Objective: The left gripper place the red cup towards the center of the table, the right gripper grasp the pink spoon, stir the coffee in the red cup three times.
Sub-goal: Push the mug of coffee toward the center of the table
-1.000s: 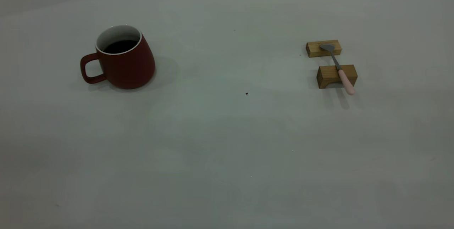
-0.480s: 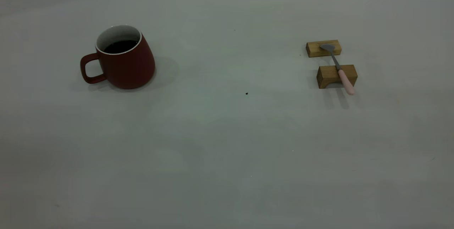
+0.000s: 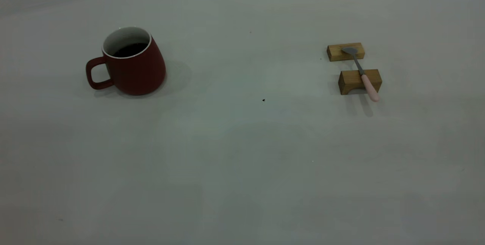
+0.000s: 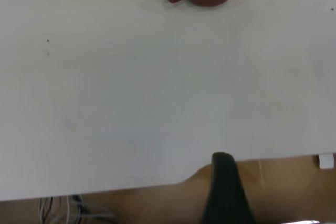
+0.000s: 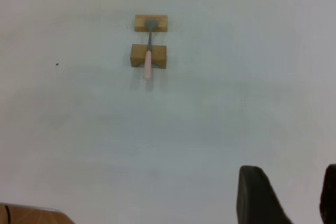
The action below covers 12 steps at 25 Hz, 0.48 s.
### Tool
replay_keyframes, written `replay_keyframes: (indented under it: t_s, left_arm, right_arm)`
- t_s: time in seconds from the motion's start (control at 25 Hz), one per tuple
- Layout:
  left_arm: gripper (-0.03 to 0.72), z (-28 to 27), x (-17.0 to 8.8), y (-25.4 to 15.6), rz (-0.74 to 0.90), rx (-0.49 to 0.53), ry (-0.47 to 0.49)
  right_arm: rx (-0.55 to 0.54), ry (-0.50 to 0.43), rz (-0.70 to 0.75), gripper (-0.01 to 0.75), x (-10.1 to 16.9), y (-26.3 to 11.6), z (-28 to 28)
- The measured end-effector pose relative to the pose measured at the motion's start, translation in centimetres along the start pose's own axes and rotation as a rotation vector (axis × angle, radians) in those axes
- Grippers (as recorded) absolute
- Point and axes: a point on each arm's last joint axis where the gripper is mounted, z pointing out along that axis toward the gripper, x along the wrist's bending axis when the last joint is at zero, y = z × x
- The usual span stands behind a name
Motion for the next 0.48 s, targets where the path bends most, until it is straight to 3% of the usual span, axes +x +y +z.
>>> replay_keyframes:
  t_s: [0.32, 0.48]
  left_arm:
    - [0.586, 8.3, 0.7, 7.5, -0.001, 0.18, 0.054]
    - [0.586, 13.6, 2.4, 9.6, -0.055, 0.25, 0.101]
  right_arm:
    - [0.0, 0.0, 0.0, 0.332, 0.0, 0.0, 0.0]
    - [0.0, 0.0, 0.0, 0.332, 0.0, 0.0, 0.0]
